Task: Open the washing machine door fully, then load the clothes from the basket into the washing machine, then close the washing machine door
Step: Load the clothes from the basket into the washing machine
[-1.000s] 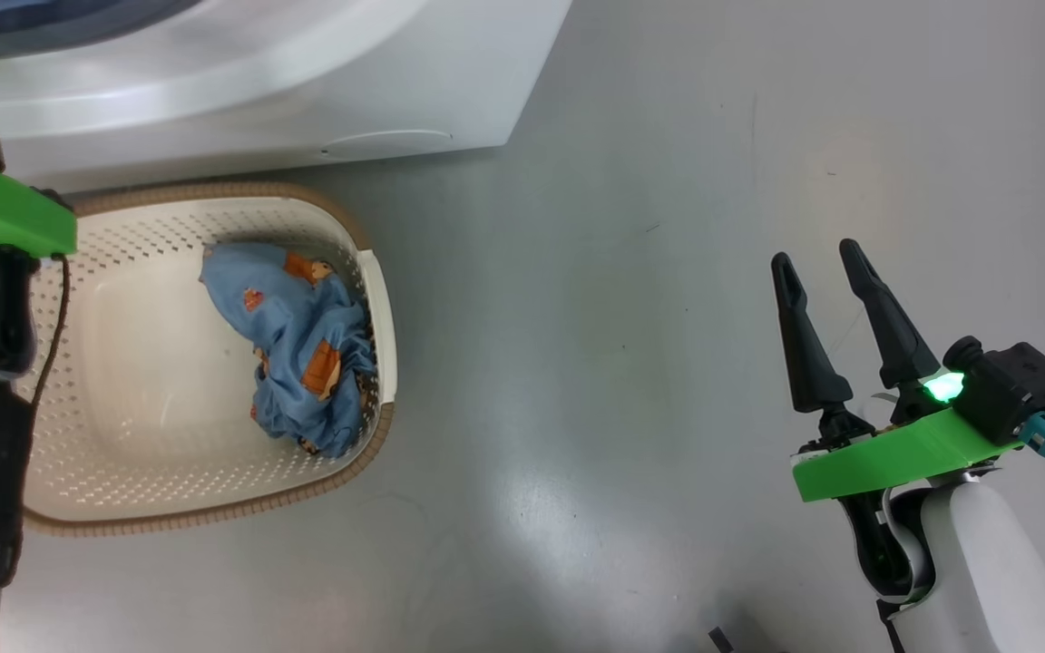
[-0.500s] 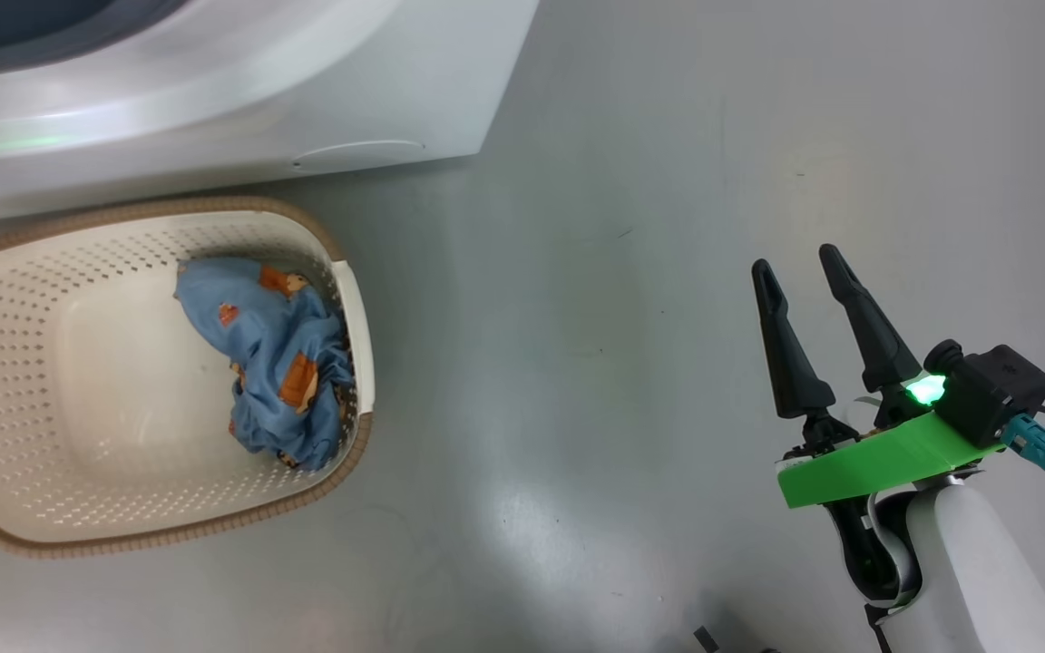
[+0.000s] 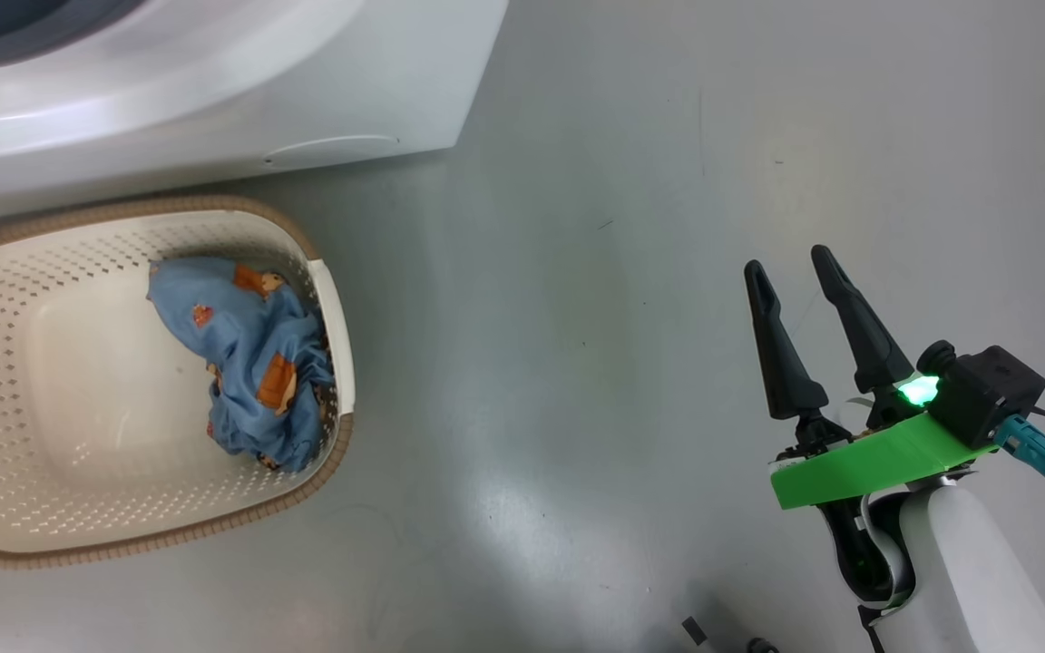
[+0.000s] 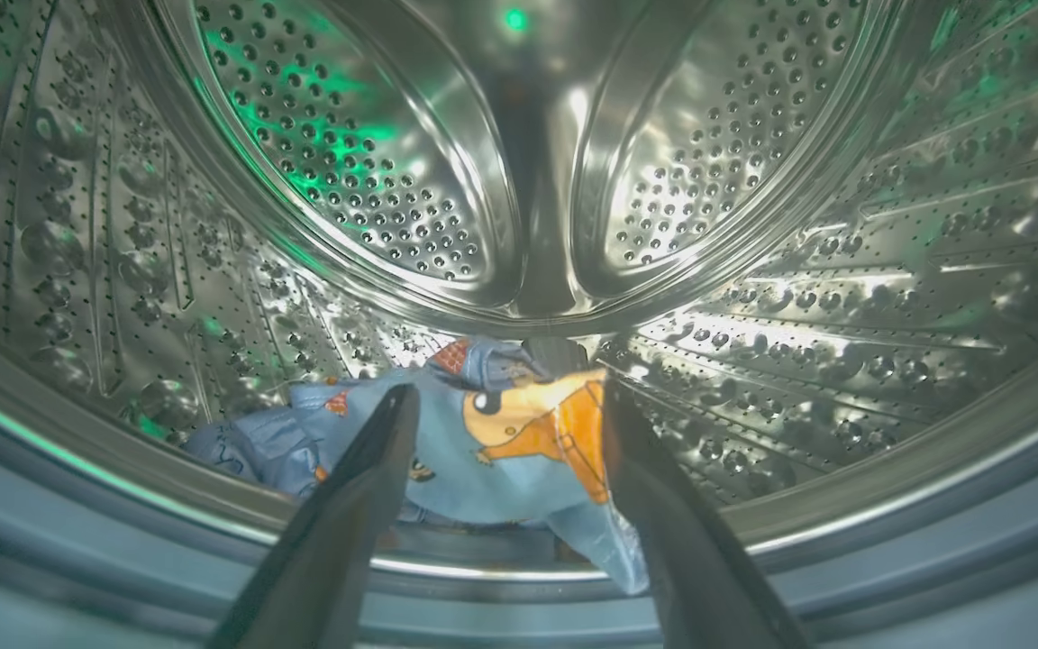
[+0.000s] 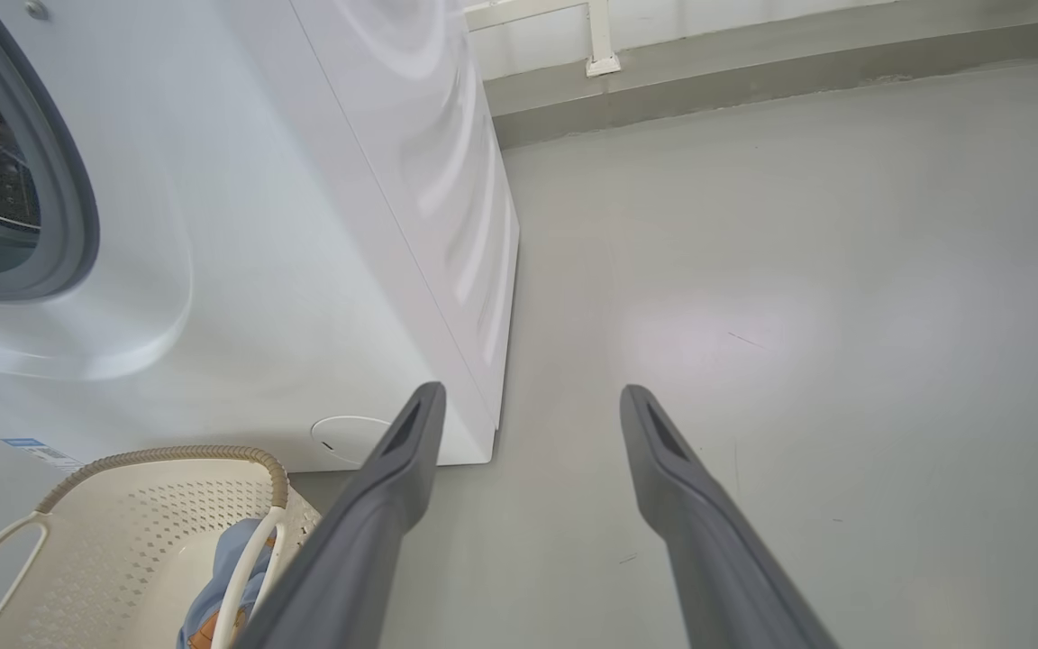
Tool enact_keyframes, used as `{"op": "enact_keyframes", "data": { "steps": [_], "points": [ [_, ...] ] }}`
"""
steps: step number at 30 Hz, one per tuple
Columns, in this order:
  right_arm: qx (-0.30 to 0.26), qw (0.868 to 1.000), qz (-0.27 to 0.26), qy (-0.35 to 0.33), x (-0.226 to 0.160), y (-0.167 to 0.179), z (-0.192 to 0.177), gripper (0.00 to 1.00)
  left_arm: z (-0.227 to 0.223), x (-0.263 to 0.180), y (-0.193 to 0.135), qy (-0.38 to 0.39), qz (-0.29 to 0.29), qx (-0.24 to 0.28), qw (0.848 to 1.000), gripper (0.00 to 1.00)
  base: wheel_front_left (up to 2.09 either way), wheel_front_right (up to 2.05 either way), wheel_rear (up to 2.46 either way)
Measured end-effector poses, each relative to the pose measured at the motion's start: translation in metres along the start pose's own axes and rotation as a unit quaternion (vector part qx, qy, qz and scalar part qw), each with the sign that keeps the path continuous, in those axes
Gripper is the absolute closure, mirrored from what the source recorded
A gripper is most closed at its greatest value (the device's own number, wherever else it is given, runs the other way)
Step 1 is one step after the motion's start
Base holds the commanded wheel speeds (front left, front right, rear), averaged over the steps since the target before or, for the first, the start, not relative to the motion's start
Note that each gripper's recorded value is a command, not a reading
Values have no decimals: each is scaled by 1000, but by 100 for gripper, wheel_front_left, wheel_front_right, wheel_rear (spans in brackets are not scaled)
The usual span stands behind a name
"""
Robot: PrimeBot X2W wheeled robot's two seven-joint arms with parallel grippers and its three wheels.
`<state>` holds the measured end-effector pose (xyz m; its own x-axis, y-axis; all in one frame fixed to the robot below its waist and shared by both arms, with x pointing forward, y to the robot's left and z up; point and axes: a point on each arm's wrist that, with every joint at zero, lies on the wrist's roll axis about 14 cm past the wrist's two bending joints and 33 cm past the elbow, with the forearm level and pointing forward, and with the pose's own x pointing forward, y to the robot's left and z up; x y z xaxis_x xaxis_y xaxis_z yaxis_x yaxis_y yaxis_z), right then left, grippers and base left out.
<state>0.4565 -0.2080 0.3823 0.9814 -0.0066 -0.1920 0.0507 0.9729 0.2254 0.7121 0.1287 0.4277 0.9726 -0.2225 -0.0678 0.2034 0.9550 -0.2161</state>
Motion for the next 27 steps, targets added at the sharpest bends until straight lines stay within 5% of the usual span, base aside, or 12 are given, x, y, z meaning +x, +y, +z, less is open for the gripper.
{"op": "enact_keyframes", "data": {
  "steps": [27],
  "points": [
    [4, 1000, 4, 3, -1, 5, -2, 0, -8, 10, 0, 55, -10, 70, 996, 0, 0, 0, 0]
  ]
}}
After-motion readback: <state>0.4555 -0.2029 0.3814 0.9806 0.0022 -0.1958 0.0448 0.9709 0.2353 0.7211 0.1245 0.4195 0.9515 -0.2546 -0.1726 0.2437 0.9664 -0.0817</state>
